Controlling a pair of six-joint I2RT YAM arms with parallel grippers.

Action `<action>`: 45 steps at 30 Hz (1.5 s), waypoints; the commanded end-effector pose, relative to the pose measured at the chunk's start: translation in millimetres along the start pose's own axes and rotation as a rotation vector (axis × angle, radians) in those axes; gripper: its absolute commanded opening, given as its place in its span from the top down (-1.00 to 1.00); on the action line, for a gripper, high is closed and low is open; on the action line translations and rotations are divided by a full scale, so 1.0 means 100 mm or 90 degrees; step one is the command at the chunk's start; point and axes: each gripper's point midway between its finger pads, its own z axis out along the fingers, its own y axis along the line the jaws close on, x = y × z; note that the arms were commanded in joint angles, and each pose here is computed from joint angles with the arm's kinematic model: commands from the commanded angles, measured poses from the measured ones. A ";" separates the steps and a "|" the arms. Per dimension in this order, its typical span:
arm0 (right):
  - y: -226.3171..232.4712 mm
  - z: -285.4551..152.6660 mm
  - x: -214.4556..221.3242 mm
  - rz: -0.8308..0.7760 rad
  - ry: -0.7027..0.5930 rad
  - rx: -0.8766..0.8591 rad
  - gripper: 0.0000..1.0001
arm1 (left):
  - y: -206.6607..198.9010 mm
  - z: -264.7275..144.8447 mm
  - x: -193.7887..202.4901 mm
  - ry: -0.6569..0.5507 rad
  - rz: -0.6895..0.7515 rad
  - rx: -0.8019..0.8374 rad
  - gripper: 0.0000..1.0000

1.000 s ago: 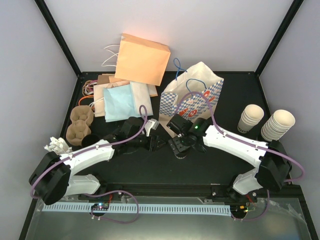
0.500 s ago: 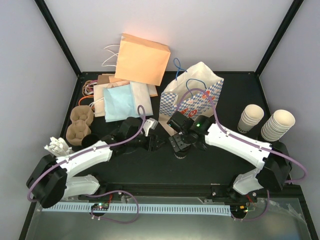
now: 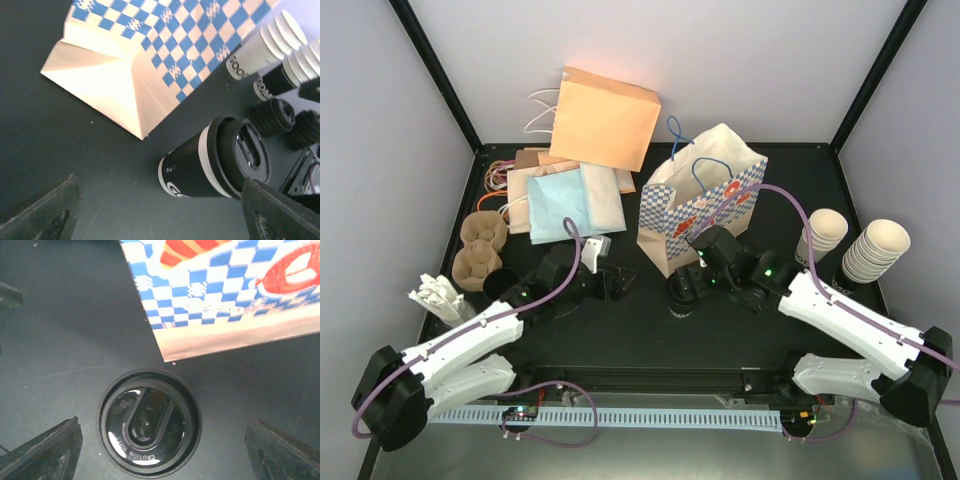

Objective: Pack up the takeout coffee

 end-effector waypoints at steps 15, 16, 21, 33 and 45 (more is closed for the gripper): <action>0.00 0.25 0.16 0.034 0.051 -0.122 -0.52 | -0.53 0.42 0.22 0.103 -0.042 0.177 -0.12; -0.01 0.25 0.17 0.030 0.061 -0.116 -0.53 | -0.53 0.45 0.22 0.106 -0.042 0.176 -0.10; -0.10 0.27 0.25 -0.003 0.099 -0.033 -0.78 | -0.51 0.53 0.20 0.108 -0.045 0.163 -0.07; -0.04 0.37 0.31 -0.050 0.134 0.078 -0.73 | -0.46 0.62 0.19 0.111 -0.054 0.149 -0.03; 0.12 0.43 0.29 -0.053 0.139 0.050 -0.87 | -0.44 0.62 0.20 0.114 -0.044 0.139 -0.03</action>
